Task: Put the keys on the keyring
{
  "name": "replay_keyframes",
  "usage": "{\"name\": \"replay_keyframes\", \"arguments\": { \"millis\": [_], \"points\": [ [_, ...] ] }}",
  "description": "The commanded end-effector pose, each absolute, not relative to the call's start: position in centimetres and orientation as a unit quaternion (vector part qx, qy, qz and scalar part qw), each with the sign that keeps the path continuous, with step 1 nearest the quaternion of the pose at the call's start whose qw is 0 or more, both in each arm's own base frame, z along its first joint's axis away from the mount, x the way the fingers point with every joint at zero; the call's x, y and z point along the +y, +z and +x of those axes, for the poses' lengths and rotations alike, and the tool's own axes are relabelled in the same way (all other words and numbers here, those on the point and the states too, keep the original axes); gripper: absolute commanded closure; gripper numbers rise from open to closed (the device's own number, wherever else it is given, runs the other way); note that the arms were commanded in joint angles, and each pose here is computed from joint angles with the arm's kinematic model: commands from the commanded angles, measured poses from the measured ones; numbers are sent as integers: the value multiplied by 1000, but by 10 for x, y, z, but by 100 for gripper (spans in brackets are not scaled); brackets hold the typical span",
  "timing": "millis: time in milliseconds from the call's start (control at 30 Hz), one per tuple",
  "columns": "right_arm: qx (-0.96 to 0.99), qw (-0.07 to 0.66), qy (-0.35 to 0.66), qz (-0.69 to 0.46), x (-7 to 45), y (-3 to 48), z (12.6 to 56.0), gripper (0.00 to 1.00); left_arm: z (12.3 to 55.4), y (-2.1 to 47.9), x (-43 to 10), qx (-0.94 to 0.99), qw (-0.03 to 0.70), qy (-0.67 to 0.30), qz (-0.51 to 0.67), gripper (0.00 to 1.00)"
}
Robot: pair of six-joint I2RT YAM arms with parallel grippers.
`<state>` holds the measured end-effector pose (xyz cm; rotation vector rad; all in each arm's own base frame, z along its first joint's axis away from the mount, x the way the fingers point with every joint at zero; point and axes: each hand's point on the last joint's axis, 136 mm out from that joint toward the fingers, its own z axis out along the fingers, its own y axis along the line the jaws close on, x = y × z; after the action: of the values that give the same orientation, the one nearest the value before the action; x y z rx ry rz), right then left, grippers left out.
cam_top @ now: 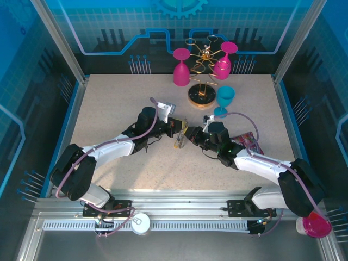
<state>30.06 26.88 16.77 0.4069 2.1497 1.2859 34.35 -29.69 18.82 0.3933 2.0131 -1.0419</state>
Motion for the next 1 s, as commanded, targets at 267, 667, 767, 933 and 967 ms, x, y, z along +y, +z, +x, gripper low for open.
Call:
{"name": "replay_keyframes", "arguments": {
  "millis": [267, 667, 767, 933, 967],
  "points": [
    [824, 309, 451, 149, 251, 165, 297, 100, 344, 184, -296, 802, 409, -410, 144, 100],
    [846, 258, 447, 136, 235, 158, 296, 100, 355, 207, -281, 794, 455, -384, 119, 41],
    [845, 249, 452, 139, 230, 159, 298, 100, 356, 219, -266, 794, 481, -356, 110, 41],
    [852, 232, 454, 120, 227, 164, 294, 100, 337, 214, -253, 794, 490, -334, 135, 48],
    [853, 227, 455, 117, 227, 166, 293, 100, 330, 210, -253, 793, 488, -334, 149, 51]
  ]
}}
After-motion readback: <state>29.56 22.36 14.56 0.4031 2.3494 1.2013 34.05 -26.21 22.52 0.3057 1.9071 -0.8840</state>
